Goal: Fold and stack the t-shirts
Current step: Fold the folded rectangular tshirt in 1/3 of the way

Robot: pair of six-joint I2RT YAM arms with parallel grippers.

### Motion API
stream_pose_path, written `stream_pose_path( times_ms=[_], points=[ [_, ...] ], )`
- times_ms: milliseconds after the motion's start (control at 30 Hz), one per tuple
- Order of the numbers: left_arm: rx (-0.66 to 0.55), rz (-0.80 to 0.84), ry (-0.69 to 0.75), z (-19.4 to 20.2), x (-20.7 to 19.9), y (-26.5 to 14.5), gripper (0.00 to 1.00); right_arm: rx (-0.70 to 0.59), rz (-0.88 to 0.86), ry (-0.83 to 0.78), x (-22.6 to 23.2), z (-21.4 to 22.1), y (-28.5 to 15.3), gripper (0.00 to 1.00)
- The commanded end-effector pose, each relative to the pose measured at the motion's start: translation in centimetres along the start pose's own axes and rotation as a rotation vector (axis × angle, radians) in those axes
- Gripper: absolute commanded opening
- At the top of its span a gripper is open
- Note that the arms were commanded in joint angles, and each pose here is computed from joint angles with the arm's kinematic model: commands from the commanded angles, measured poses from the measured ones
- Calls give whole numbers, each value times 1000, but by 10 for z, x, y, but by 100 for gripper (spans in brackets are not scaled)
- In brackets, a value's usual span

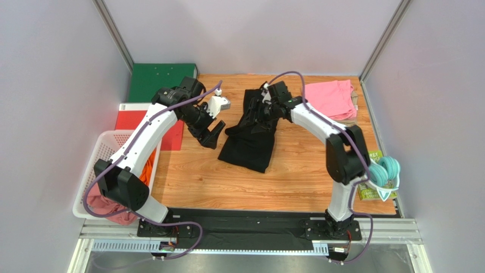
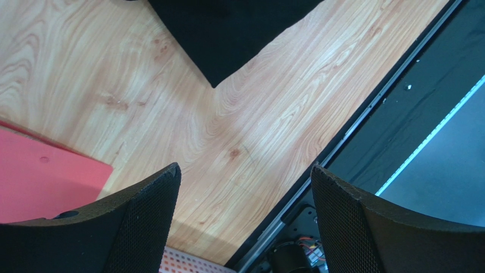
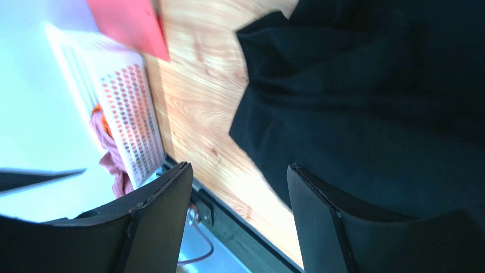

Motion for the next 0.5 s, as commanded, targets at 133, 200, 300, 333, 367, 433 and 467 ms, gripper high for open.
stream_pose_path(
  times_ms=[133,200,300,333,367,433,467],
  points=[
    [-50,28,-43,-4,0,13,90,253,-102,80,-13,15,71,70],
    [-56,53,-50,-9,3,27,89,272,-92,109,-20,15,83,70],
    [-26,102,-71,-17,9,58,86,252,-66,118,-24,5,89,68],
    [-27,103,-63,-24,11,64,86,247,-60,120,-26,2,91,68],
    [-17,109,-54,-27,13,71,84,228,-46,113,-28,-2,91,68],
    [39,128,-18,-33,10,97,84,201,-35,120,-33,-11,88,67],
    [71,113,13,-32,11,107,83,181,-17,120,-37,-15,87,67]
  ],
)
Point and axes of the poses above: each gripper's point midway between its finger pads, its own y axis out along the fingers, its own x axis along the line the jaws close on, z = x × y, the point moved 1 cm from there along -y, back along the fingers, and after that the axes turned 1 degree about -y, right-handed, at the moved point
